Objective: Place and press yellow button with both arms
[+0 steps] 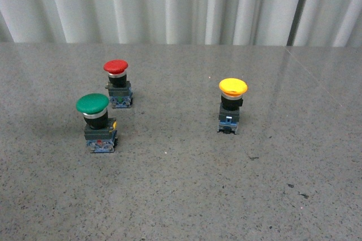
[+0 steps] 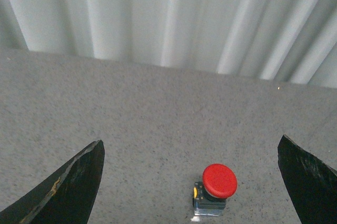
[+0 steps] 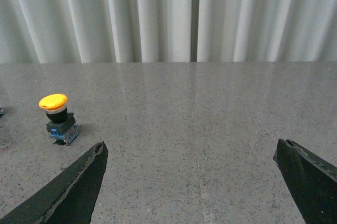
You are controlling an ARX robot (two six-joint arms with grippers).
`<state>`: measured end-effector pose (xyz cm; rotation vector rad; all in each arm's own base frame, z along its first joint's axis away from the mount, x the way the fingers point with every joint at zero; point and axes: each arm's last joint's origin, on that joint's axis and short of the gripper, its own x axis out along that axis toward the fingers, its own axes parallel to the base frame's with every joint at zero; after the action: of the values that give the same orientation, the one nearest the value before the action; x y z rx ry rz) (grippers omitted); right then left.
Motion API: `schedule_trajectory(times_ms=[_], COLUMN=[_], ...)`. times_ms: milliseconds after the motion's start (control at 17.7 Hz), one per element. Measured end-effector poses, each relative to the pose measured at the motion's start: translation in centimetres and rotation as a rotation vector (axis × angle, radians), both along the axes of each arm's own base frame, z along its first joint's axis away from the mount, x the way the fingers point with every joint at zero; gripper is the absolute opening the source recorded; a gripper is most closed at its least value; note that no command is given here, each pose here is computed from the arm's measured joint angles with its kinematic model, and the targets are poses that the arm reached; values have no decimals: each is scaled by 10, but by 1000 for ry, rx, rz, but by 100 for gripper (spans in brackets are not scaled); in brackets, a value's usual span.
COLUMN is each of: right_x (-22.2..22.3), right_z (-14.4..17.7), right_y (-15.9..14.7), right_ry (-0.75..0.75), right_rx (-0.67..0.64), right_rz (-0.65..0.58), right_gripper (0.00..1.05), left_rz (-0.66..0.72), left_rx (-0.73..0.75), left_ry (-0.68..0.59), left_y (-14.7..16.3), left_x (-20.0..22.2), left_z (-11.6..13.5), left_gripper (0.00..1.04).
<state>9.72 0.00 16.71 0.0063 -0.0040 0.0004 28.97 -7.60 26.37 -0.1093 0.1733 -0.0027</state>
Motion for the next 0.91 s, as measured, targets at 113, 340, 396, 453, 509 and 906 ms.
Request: schedule_trajectory(times_ms=[113,340,396,453,509,906], right_x=[0,0,0,0,0,0], right_z=[0,0,0,0,0,0], right_y=[0,0,0,0,0,0], right_ry=[0,-1,2,0,0,1], right_rx=[0,0,0,0,0,0], right_rz=[0,-2,-4,-1,0,0], right_gripper=[98,98,98,98,98,98], left_rz=[-18,14,-2,-17,6,25], left_rx=[7,100,113,108,94,96], left_ry=[-98,-88,-27,-45,-157,-161], left_y=[22,48,51,53,58,77], left_x=[-35,-69,-89,-105,-110,-138], left_z=[12,-43,-66,-72,-56,-75], left_gripper=[98,66,59,50,39,2])
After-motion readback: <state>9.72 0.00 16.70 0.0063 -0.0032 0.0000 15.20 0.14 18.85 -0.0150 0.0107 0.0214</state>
